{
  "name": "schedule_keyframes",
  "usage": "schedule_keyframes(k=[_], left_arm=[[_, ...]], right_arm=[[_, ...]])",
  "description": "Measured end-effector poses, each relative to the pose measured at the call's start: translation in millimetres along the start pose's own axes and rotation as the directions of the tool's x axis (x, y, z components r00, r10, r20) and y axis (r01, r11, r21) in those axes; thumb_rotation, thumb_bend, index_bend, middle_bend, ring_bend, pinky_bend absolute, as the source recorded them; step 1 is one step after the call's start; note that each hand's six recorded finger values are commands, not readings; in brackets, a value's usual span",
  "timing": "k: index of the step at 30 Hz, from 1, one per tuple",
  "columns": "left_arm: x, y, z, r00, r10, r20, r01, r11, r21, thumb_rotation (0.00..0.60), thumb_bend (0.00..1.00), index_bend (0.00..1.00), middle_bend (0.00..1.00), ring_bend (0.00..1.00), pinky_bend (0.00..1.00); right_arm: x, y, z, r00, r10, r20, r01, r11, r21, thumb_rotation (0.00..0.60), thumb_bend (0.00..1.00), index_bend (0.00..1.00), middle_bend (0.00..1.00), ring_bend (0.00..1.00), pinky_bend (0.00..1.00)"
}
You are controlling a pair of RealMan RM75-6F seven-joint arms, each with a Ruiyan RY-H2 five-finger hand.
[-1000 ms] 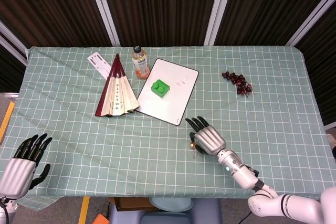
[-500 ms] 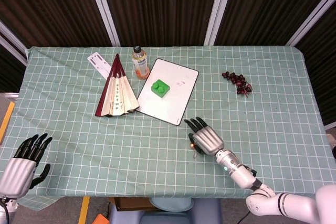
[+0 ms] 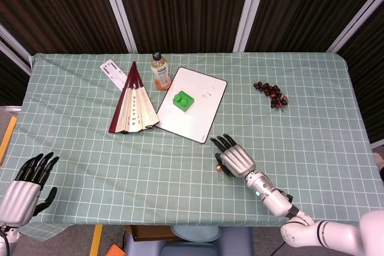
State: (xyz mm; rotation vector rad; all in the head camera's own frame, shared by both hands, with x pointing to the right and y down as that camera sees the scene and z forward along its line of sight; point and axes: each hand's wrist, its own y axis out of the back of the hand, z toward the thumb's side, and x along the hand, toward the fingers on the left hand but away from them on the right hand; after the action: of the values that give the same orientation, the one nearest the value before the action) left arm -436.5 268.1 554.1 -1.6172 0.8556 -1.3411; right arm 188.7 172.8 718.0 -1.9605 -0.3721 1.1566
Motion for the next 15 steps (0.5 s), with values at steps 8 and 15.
schedule_keyframes(k=[8,15], left_arm=[[0,0,0,1.0,0.001,0.0,-0.001,1.0,0.0,0.6,0.44,0.03,0.03,0.0,0.13],[0,0,2,1.0,0.002,0.006,-0.002,1.0,0.004,0.6,0.45,0.03,0.03,0.0,0.13]], right_arm=[[1,3,1,1.0,-0.011,-0.003,0.011,1.0,-0.006,0.6,0.58,0.74,0.16,0.0,0.0],[2,12,-7,0.998,-0.052,0.019,0.052,0.998,-0.017,0.6,0.58,0.74,0.17,0.0,0.0]])
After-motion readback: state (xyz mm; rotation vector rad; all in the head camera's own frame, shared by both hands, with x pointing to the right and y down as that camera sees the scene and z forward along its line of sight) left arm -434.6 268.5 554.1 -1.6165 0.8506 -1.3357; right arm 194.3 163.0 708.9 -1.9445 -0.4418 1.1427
